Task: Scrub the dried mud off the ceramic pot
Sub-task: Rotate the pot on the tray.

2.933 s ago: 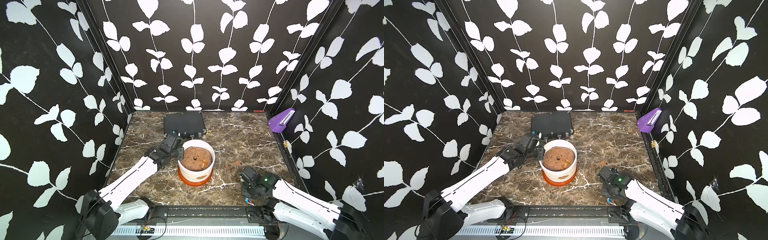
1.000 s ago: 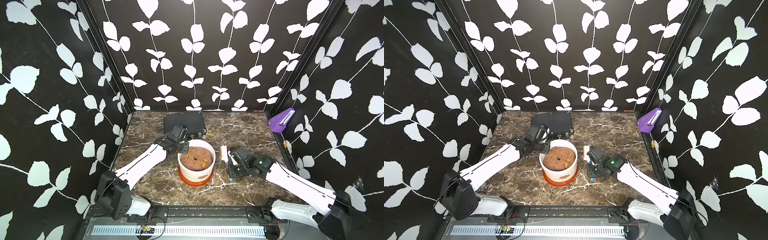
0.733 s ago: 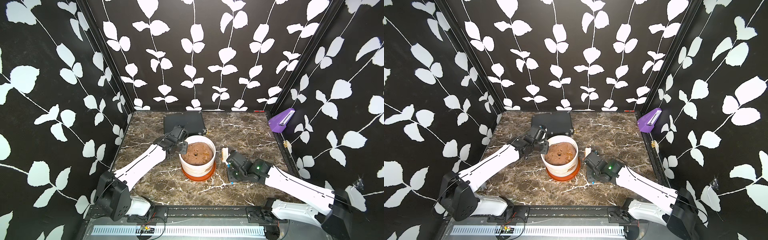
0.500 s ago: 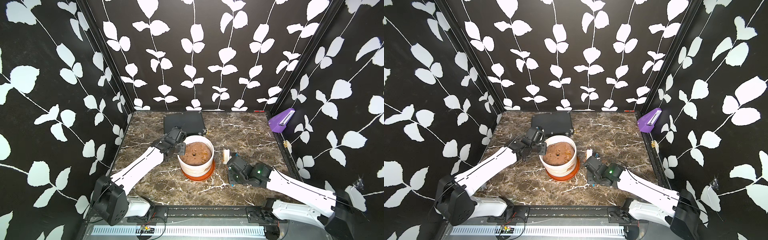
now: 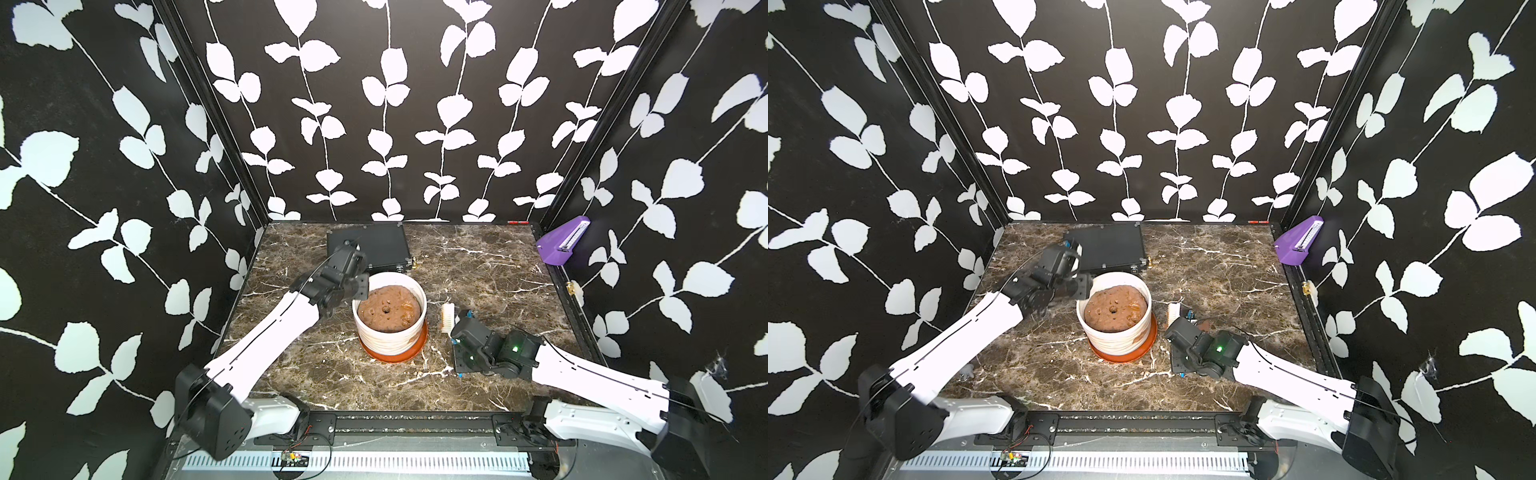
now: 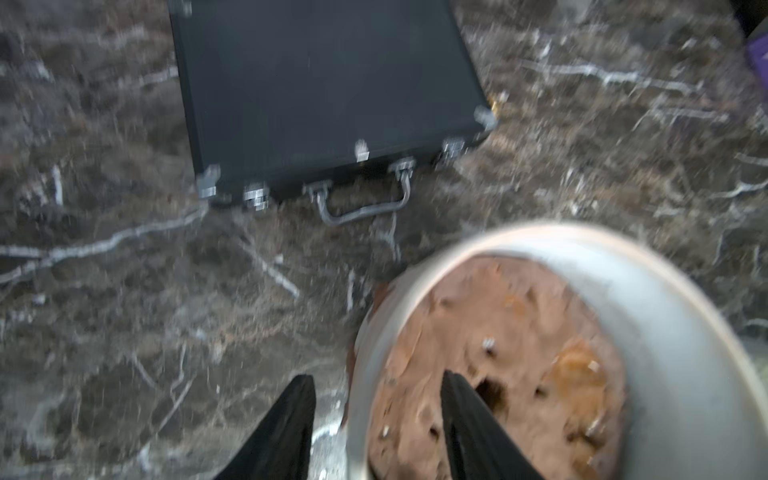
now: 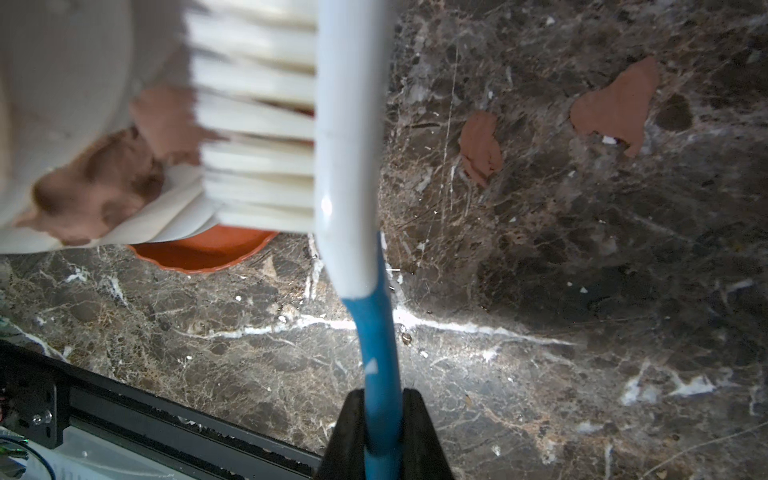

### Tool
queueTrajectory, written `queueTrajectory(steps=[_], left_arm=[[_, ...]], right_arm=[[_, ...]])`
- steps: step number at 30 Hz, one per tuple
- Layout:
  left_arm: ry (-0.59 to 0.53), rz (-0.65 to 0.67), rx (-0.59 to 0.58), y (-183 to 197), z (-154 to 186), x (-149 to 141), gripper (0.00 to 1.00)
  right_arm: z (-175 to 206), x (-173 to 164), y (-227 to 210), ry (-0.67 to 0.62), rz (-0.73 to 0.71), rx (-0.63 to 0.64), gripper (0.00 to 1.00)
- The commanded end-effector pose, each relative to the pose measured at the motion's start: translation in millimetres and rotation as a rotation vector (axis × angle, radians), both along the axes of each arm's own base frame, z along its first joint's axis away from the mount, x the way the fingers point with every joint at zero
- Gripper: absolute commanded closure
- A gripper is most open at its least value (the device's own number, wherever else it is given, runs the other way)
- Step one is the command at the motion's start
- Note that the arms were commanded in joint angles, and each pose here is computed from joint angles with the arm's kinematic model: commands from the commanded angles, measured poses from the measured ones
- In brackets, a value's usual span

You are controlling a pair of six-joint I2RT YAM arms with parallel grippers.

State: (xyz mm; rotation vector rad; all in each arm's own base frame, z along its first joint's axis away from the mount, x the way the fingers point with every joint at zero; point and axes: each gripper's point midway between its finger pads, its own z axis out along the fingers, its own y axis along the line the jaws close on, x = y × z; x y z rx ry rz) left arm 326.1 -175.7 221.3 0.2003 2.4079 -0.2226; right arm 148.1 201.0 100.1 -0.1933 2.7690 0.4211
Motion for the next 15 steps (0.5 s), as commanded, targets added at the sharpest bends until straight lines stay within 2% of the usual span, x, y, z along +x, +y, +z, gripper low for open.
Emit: queueTrajectory(steps=[1,4,10,15], left_arm=[[-0.006,-0.056,0.064,-9,2,18,0.48],[0.026,-0.066,0.097,-15,-12,30,0.48],[0.065,-0.071,0.083,-21,-28,35,0.52],[0.063,-0.063,0.075,-17,-32,29,0.68]], right_arm=[[8,0,8,-0.017,0.022,0.024,1.0],[5,-6,6,-0.01,0.012,0.021,1.0],[-2,-15,7,-0.001,0.005,0.043,1.0],[1,-17,7,-0.004,0.009,0.038,1.0]])
